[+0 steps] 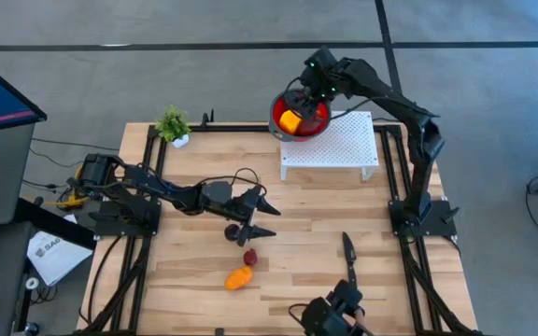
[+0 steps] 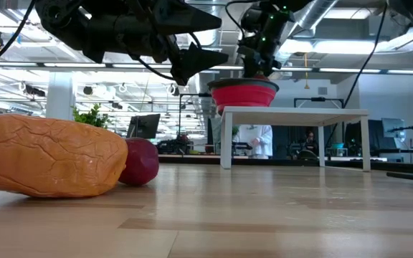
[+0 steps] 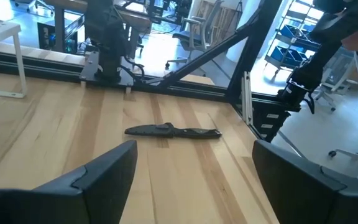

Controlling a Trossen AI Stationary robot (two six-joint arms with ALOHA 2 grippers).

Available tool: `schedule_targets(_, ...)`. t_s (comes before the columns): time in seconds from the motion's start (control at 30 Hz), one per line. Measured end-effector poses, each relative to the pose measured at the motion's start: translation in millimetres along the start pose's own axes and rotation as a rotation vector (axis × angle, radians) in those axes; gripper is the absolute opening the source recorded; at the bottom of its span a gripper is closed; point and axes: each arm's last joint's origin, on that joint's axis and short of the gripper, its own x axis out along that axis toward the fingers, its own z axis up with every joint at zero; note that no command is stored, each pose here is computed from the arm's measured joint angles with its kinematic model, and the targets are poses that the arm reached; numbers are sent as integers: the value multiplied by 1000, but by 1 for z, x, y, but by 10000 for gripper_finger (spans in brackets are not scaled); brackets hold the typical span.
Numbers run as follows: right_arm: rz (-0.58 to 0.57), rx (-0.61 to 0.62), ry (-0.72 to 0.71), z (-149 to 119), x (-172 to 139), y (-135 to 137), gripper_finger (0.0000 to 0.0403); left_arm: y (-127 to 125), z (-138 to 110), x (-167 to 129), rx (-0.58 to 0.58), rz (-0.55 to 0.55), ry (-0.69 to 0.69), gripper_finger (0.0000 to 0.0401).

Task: Pick & Place Fruit
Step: Put the mangosteen into the red strainer bowl

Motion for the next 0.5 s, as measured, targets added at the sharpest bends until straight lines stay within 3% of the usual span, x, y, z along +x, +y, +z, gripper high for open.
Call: schedule_targets(0.5,-7,-1,-12,1,-2,-3,261,0,0,0,0,0,-3,309)
